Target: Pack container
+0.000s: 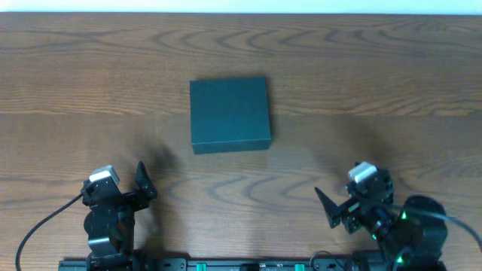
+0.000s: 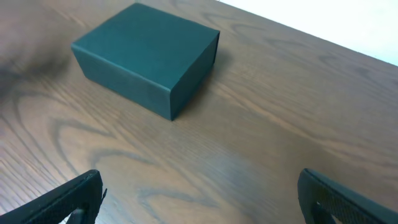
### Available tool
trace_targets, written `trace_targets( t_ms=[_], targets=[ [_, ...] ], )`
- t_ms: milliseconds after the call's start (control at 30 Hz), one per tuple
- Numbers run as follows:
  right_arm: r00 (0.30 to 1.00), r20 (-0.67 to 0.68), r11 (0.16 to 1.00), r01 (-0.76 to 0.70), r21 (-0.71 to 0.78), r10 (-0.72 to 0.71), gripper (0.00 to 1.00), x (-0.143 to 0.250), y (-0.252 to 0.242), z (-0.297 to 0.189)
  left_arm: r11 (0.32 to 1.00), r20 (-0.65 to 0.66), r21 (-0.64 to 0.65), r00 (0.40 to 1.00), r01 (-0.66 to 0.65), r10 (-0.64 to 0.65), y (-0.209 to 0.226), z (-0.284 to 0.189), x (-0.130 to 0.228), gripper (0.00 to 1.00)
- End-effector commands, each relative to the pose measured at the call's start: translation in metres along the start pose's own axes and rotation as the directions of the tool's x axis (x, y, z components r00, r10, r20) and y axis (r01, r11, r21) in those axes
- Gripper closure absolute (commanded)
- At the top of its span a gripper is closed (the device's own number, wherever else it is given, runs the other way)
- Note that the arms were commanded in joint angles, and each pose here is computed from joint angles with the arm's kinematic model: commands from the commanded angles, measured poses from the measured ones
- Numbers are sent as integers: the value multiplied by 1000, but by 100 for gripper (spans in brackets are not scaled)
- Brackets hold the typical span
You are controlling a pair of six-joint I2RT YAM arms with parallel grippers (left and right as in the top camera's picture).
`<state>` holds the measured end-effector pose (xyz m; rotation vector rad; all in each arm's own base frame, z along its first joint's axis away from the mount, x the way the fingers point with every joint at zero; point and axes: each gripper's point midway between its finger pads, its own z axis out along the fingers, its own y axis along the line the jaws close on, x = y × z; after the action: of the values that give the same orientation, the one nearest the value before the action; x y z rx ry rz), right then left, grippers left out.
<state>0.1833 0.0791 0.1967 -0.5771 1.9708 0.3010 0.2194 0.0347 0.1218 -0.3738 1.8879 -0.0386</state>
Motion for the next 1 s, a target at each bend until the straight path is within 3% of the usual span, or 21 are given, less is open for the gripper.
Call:
trace_targets(
  t_ms=[0, 333, 967],
  targets=[
    [998, 19, 998, -64, -12, 64, 1, 7, 4, 1, 1000, -15, -20, 1000, 12, -12, 5, 3, 8, 5],
    [994, 84, 998, -68, -7, 68, 1, 35, 11, 6, 1000, -15, -20, 1000, 12, -12, 5, 3, 8, 5],
    [985, -57, 987, -161, -14, 160, 1, 98, 9, 43, 1000, -15, -20, 1000, 12, -12, 5, 3, 8, 5]
  ],
)
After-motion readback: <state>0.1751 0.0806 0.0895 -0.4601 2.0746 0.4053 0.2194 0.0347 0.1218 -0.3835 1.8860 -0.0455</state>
